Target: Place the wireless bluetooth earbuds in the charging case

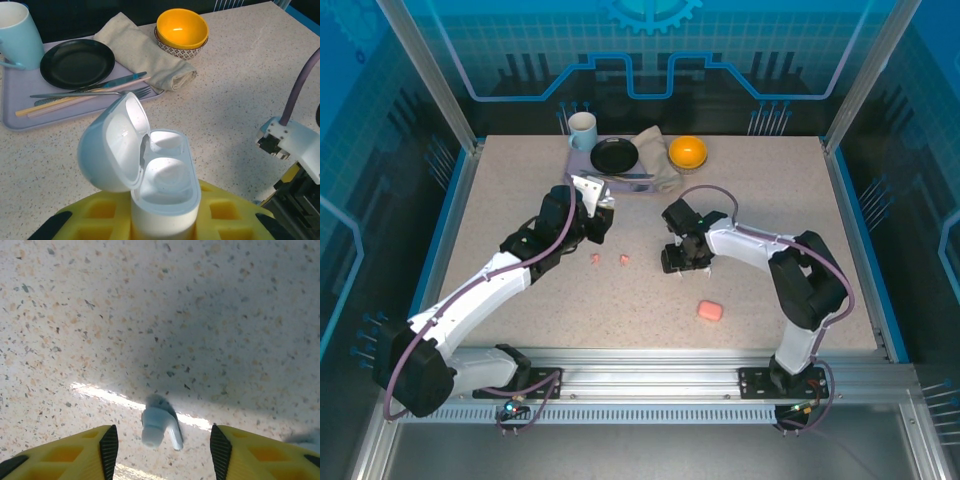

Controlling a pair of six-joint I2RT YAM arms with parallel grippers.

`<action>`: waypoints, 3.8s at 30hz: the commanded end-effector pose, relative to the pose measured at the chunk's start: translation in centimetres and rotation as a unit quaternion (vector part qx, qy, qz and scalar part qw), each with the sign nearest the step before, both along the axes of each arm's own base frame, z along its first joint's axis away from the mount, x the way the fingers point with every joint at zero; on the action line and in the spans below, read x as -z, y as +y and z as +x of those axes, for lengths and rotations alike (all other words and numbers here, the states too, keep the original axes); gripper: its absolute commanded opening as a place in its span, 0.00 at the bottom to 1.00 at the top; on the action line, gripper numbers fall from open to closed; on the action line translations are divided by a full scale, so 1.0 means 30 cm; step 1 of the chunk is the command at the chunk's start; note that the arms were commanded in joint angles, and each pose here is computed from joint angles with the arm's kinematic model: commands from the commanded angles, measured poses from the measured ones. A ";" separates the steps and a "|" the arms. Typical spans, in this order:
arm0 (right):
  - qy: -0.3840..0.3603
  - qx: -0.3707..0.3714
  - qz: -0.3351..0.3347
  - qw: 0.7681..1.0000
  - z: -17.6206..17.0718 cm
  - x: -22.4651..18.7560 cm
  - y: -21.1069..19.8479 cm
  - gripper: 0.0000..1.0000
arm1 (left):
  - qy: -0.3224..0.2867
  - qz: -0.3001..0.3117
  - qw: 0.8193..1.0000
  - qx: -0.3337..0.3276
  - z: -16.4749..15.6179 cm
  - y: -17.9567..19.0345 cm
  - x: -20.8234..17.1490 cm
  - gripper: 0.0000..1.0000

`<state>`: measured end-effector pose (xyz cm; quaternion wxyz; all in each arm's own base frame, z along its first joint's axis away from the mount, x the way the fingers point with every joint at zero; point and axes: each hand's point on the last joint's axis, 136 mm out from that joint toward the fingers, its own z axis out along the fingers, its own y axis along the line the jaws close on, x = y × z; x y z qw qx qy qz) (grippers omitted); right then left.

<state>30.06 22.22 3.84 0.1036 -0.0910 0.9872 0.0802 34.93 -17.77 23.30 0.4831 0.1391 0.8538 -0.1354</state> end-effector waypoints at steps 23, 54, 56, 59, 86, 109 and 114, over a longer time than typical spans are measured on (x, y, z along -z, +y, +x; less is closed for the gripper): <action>-0.001 -0.083 -0.080 0.993 -0.016 0.032 -0.041 0.50 | -0.042 -0.027 0.999 0.003 0.022 -0.008 -0.119 0.00; -0.028 -0.026 -0.040 0.998 0.134 -0.124 -0.139 0.49 | -0.044 -0.028 0.999 0.003 0.028 -0.010 -0.116 0.00; -0.029 -0.038 -0.029 0.998 0.107 -0.139 -0.087 0.51 | -0.043 -0.028 0.999 0.003 0.029 -0.011 -0.113 0.00; -0.017 -0.062 -0.037 0.997 0.065 -0.118 -0.022 0.55 | -0.042 -0.027 0.999 0.002 0.032 -0.011 -0.109 0.00; 0.020 -0.104 -0.144 0.984 0.024 0.044 -0.077 0.57 | -0.046 -0.032 0.998 0.005 0.025 -0.013 -0.133 0.00; -0.001 0.027 -0.083 0.996 0.135 -0.079 -0.344 0.54 | -0.044 -0.036 0.998 0.006 0.030 -0.018 -0.131 0.00; 0.015 0.050 -0.040 0.998 0.104 -0.090 -0.320 0.53 | -0.045 -0.036 0.998 0.006 0.029 -0.018 -0.131 0.00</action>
